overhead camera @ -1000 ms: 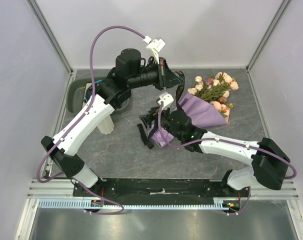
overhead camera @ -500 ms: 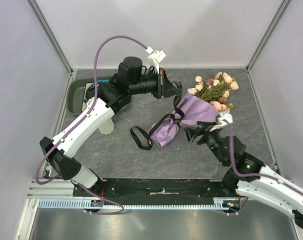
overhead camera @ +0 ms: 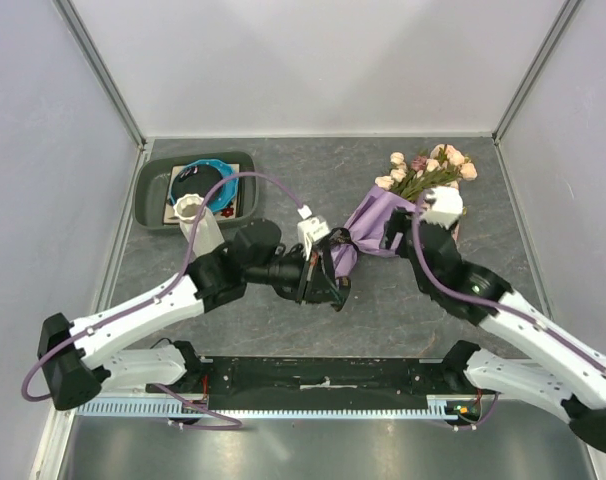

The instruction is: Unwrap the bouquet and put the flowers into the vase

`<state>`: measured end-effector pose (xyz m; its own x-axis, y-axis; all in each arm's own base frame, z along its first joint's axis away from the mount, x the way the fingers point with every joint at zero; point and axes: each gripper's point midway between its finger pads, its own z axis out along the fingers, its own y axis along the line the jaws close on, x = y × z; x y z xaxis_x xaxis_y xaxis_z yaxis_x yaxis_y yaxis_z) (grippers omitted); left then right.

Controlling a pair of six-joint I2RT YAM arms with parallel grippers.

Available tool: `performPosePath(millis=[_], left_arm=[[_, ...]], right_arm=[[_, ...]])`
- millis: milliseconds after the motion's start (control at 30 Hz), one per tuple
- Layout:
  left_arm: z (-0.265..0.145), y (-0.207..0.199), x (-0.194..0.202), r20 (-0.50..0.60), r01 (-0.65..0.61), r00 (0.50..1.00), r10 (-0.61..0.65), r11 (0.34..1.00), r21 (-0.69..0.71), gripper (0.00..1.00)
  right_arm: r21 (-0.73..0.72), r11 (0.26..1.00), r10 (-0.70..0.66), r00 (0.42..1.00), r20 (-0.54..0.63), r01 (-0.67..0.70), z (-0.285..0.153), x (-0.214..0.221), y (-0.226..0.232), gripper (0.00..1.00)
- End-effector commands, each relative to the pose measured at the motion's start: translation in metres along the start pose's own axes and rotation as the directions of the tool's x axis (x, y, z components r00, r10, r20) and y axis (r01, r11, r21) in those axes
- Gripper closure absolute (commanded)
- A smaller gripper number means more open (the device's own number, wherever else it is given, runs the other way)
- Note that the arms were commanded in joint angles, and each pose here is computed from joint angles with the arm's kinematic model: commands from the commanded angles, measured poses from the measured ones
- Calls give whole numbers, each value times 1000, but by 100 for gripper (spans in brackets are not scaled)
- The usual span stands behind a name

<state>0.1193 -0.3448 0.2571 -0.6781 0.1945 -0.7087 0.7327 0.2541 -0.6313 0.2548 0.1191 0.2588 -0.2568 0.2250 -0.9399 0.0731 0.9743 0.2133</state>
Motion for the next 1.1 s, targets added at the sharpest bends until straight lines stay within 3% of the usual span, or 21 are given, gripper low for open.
performPosePath(millis=[0, 33, 67, 300, 500, 600, 700, 900, 1067], left_arm=[[-18, -35, 0, 92, -77, 993, 69, 993, 90, 98], [-28, -43, -2, 120, -96, 989, 83, 990, 104, 98], [-31, -44, -1, 126, -94, 989, 81, 990, 105, 98], [-29, -15, 23, 88, 10, 996, -10, 1000, -1, 98], [-19, 34, 32, 109, 164, 984, -143, 962, -219, 98], [-15, 48, 30, 132, 210, 975, -181, 942, -260, 98], [-12, 54, 29, 143, 237, 968, -205, 932, -275, 98], [-11, 70, 26, 155, 261, 963, -222, 915, -308, 92], [-14, 92, 18, 174, 287, 955, -239, 893, -346, 73]], right_arm=[[-135, 991, -38, 988, -152, 18, 45, 7, 25, 11], [-221, 975, -28, 983, -183, -14, 54, 7, 41, 8], [-321, 947, -65, 957, -284, -31, 62, 30, 62, 8], [-435, 897, -99, 922, -374, -79, 96, 45, 106, 13], [-497, 853, -105, 880, -463, -159, 111, 83, 130, 48], [-486, 860, -113, 870, -479, -156, 121, 97, 130, 60], [-471, 871, -125, 862, -491, -142, 129, 108, 127, 66], [-452, 882, -149, 835, -530, -129, 131, 131, 119, 67], [-444, 889, -161, 830, -534, -113, 119, 135, 107, 67]])
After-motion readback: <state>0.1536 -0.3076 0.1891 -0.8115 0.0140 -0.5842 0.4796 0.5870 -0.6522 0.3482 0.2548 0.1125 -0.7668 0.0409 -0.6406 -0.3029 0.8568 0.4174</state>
